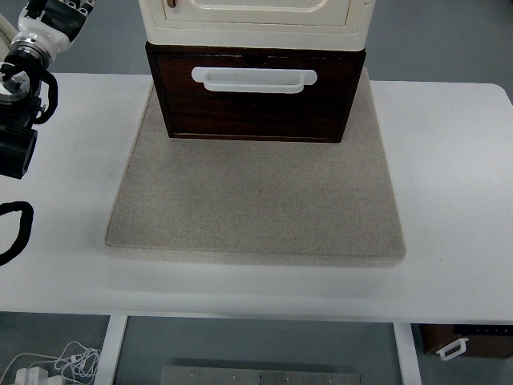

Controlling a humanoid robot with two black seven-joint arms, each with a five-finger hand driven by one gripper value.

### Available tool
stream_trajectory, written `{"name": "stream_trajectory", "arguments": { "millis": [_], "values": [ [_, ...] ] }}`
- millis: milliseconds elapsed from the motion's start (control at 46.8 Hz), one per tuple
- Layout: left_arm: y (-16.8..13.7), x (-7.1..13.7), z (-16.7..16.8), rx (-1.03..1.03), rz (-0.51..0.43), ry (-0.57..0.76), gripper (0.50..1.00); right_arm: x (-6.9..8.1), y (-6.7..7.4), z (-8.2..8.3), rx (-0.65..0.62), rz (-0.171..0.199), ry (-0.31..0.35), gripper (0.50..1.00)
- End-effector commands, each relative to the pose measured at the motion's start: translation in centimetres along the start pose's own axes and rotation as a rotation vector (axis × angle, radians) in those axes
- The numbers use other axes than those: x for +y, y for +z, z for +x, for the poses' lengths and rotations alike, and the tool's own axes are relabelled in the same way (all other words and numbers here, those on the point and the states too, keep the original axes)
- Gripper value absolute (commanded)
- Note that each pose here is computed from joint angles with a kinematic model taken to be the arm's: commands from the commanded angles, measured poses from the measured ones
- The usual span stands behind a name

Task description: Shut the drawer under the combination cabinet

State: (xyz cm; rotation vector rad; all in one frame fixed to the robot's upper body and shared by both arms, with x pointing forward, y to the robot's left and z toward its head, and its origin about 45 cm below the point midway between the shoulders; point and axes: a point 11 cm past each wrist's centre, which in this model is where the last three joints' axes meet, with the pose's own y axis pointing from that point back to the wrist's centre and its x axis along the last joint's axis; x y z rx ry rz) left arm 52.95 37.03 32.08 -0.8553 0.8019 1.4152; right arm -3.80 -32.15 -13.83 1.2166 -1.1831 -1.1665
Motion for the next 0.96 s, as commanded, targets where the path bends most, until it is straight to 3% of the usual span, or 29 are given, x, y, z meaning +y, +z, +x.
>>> {"name": "stream_trajectory", "arguments": {
  "millis": [0,363,940],
  "values": [
    [-0.9,0.1,0.4,0.026,-0.002,0.005,0.999,0.0,0.0,0.0,0.003,0.000,0.000,0.952],
    [-4.4,0.0,0.8,0.067,0.038,0.024,0.999,0.0,0.1,-0.3,0.000,0.003,-0.012,0.952],
    [-4.5,0.4,2.4,0.113,0.020,0.064,0.999,0.0,0.2,-0.2,-0.001,-0.003,-0.011,0.952]
  ]
}}
